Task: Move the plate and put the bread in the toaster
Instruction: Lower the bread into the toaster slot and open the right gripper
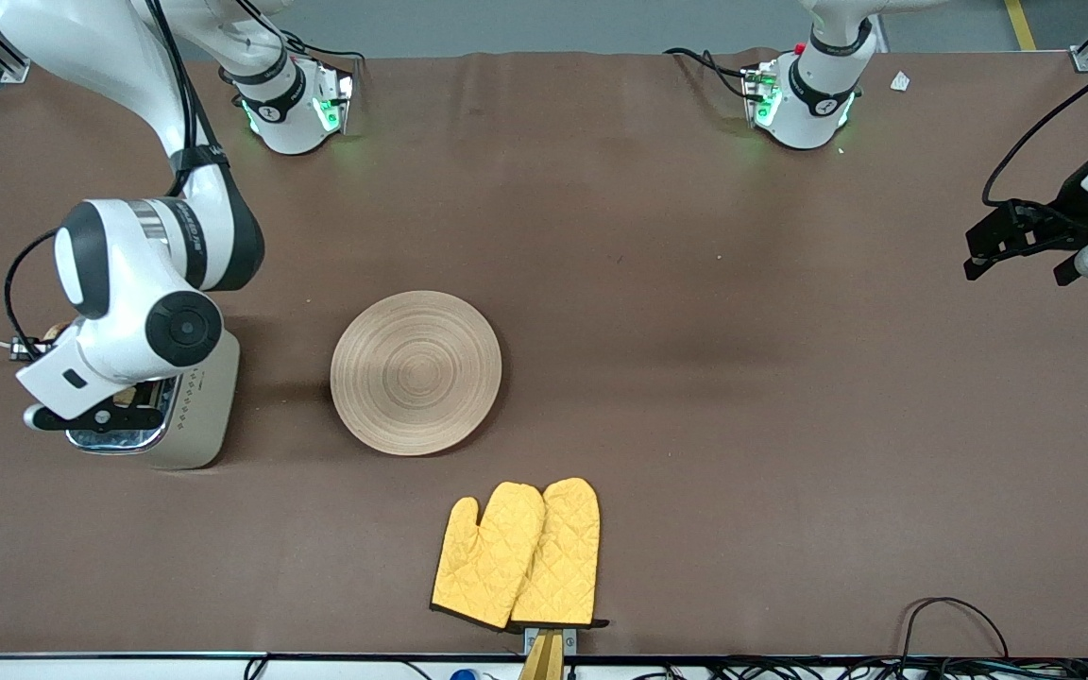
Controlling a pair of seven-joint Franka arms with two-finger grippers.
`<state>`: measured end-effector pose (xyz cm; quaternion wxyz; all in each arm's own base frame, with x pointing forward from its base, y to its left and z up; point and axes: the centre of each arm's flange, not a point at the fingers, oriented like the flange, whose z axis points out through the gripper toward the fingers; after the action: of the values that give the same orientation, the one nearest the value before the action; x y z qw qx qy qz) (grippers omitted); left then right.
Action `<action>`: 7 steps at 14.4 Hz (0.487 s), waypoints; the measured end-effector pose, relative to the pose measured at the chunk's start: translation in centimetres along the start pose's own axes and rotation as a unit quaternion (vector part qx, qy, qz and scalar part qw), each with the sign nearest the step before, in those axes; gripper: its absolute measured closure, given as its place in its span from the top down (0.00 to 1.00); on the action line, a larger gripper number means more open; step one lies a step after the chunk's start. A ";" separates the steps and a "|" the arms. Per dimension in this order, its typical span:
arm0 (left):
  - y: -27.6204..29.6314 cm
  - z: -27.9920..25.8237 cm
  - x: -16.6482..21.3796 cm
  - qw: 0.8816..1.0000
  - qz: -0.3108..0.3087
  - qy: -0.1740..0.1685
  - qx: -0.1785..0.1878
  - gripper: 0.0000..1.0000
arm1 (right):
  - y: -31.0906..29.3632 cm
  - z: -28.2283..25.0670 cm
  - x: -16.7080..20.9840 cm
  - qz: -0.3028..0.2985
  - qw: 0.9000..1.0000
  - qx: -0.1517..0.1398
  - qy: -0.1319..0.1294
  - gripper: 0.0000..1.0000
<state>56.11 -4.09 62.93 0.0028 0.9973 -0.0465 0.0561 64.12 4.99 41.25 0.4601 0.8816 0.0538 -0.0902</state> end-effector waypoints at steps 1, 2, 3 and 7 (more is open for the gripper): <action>0.0 0.0 0.0 1.000 0.000 0.000 0.000 1.00 | -0.7 0.3 0.4 -0.005 1.000 0.000 0.002 0.06; 0.0 0.0 0.0 1.000 0.000 0.000 0.000 1.00 | -1.5 0.6 0.8 -0.011 1.000 0.001 0.008 0.06; 0.0 0.0 0.0 1.000 0.000 0.000 0.000 1.00 | -2.1 0.9 1.1 -0.016 1.000 0.003 0.014 0.06; 0.0 0.0 0.0 1.000 0.000 0.000 0.000 1.00 | -3.6 1.6 1.8 -0.027 0.999 -0.001 0.025 0.05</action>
<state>56.11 -4.09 62.94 0.0028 0.9973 -0.0465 0.0561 65.08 5.73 37.05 0.4567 0.8814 0.0894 -0.0805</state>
